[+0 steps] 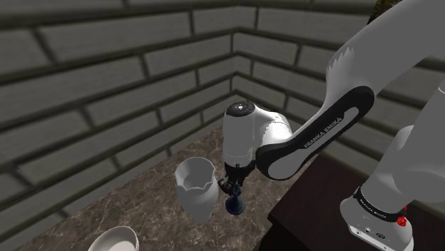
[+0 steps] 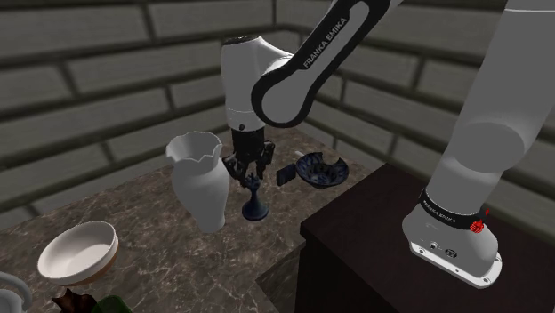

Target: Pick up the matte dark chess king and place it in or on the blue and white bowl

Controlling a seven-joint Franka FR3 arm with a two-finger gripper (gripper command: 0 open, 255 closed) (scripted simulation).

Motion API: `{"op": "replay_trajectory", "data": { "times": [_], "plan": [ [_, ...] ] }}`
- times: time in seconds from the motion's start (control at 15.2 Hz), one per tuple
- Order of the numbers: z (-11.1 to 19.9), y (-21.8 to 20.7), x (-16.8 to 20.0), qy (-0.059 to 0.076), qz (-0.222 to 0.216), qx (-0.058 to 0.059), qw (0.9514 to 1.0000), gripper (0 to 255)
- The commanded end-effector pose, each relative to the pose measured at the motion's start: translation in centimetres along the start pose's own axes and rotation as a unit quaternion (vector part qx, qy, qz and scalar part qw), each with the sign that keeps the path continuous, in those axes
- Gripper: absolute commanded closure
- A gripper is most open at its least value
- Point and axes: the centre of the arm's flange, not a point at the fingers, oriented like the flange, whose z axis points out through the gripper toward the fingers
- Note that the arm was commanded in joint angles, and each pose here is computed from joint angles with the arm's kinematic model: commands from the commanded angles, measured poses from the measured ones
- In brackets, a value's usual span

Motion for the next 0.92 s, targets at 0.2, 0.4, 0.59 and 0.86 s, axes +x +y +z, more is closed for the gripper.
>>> {"op": "replay_trajectory", "data": {
  "times": [0.2, 0.4, 0.59, 0.86],
  "plan": [
    [-2.6, 0.0, 0.1, 0.000, 0.000, 0.000, 1.0000, 255],
    [-4.2, 0.0, 0.1, 0.000, 0.000, 0.000, 1.0000, 255],
    [-5.8, 0.0, 0.1, 0.000, 0.000, 0.000, 1.0000, 255],
    [-7.9, -0.1, 0.1, 0.000, 0.000, 0.000, 1.0000, 255]
  ]
}}
